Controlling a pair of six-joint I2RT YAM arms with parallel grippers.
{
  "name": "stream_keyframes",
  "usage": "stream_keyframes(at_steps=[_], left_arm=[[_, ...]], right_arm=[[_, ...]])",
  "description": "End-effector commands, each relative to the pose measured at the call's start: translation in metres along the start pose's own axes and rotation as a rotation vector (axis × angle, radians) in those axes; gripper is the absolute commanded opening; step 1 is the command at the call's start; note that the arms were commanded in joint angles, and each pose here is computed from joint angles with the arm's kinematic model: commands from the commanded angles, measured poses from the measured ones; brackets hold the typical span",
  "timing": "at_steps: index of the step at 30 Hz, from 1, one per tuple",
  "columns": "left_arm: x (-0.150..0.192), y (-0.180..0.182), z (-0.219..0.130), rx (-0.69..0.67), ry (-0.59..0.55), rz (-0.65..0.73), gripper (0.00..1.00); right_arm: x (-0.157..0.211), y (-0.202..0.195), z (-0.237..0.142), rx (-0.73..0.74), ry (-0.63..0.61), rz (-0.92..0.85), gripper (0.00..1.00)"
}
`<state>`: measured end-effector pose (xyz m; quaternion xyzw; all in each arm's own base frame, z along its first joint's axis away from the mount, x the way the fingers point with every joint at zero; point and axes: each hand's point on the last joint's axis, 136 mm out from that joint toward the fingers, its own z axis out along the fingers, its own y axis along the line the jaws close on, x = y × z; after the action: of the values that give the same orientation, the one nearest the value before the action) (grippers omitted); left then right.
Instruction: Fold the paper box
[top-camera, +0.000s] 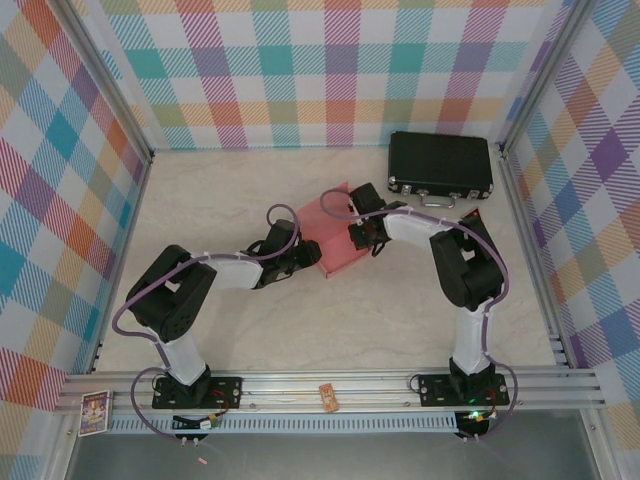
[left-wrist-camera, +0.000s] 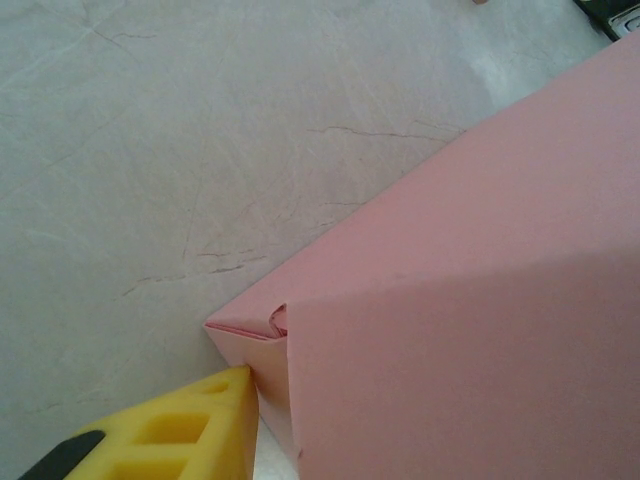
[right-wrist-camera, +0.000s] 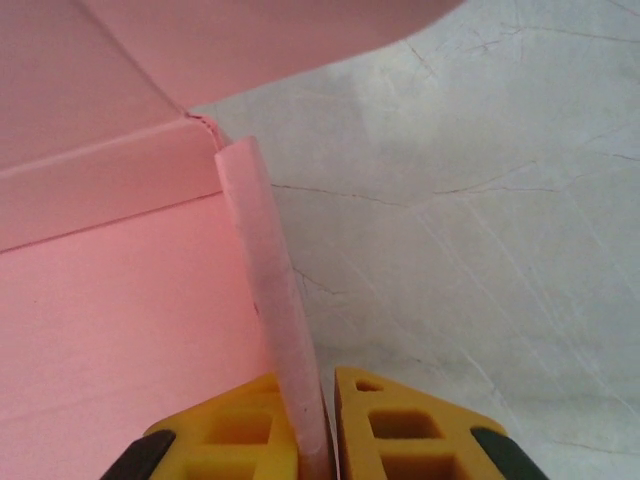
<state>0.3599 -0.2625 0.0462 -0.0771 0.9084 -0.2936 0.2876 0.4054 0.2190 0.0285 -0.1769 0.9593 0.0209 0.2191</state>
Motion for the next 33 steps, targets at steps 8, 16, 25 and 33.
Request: stream_keyframes(at_steps=[8, 16, 25, 33], left_arm=[[0.021, 0.013, 0.011, -0.032, 0.073, 0.022, 0.33], [0.022, 0.013, 0.012, -0.031, 0.08, 0.019, 0.32], [0.024, 0.013, 0.011, -0.027, 0.09, 0.027, 0.32], [0.024, 0.015, 0.009, -0.037, 0.092, 0.037, 0.32]], right_arm=[[0.026, -0.005, 0.015, 0.176, 0.1, -0.086, 0.14], [0.029, -0.01, 0.018, 0.224, 0.107, -0.089, 0.15], [0.009, 0.001, 0.004, 0.097, 0.071, -0.003, 0.24], [-0.01, 0.005, -0.014, 0.006, 0.026, 0.061, 0.38]])
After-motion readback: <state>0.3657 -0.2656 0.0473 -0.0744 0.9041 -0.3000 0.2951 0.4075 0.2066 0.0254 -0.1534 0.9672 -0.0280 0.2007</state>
